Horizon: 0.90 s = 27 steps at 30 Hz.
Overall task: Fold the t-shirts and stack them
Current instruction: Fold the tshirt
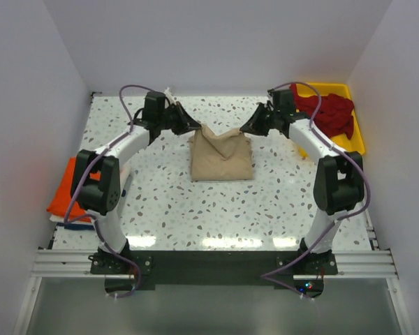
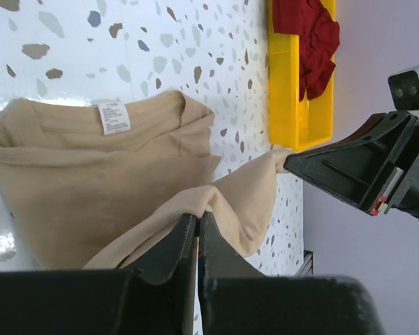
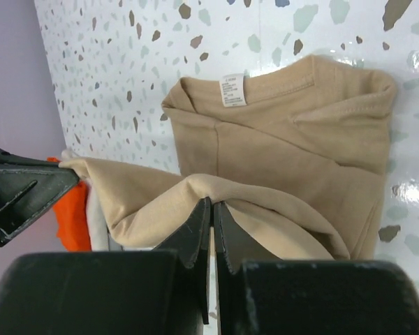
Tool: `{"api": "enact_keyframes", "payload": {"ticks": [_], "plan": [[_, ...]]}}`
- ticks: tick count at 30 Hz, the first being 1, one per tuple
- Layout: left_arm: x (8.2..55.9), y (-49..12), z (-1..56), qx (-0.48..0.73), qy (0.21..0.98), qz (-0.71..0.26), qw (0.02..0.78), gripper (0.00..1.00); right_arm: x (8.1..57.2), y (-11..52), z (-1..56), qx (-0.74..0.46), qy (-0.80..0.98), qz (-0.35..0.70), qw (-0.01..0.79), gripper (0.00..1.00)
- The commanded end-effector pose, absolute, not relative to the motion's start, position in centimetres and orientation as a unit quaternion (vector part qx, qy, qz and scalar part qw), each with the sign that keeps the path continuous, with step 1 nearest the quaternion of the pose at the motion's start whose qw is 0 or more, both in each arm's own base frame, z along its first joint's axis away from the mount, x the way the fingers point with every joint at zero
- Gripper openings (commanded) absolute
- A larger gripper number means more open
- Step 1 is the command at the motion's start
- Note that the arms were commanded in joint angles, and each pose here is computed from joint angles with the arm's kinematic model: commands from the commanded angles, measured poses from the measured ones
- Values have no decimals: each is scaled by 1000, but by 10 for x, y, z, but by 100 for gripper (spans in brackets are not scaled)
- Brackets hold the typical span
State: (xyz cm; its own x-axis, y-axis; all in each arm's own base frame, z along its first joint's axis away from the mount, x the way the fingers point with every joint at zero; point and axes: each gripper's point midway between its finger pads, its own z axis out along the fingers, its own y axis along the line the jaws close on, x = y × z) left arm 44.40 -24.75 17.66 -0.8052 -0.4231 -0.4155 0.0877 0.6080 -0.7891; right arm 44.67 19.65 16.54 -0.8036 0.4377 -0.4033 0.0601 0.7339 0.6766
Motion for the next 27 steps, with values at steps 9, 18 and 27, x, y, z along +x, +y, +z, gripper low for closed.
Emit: {"api": "enact_keyframes", "payload": {"ticks": [9,18,27], "plan": [[530,-200,166,-92,787,-497,354,61,533,180,128,143,882,347,286,54],[518,-183,166,-100,808,-451,366,43,519,161,126,128,896,284,317,63],[479,-246,130,-67,826,-466,310,24,474,202,111,97,900,312,289,51]]}}
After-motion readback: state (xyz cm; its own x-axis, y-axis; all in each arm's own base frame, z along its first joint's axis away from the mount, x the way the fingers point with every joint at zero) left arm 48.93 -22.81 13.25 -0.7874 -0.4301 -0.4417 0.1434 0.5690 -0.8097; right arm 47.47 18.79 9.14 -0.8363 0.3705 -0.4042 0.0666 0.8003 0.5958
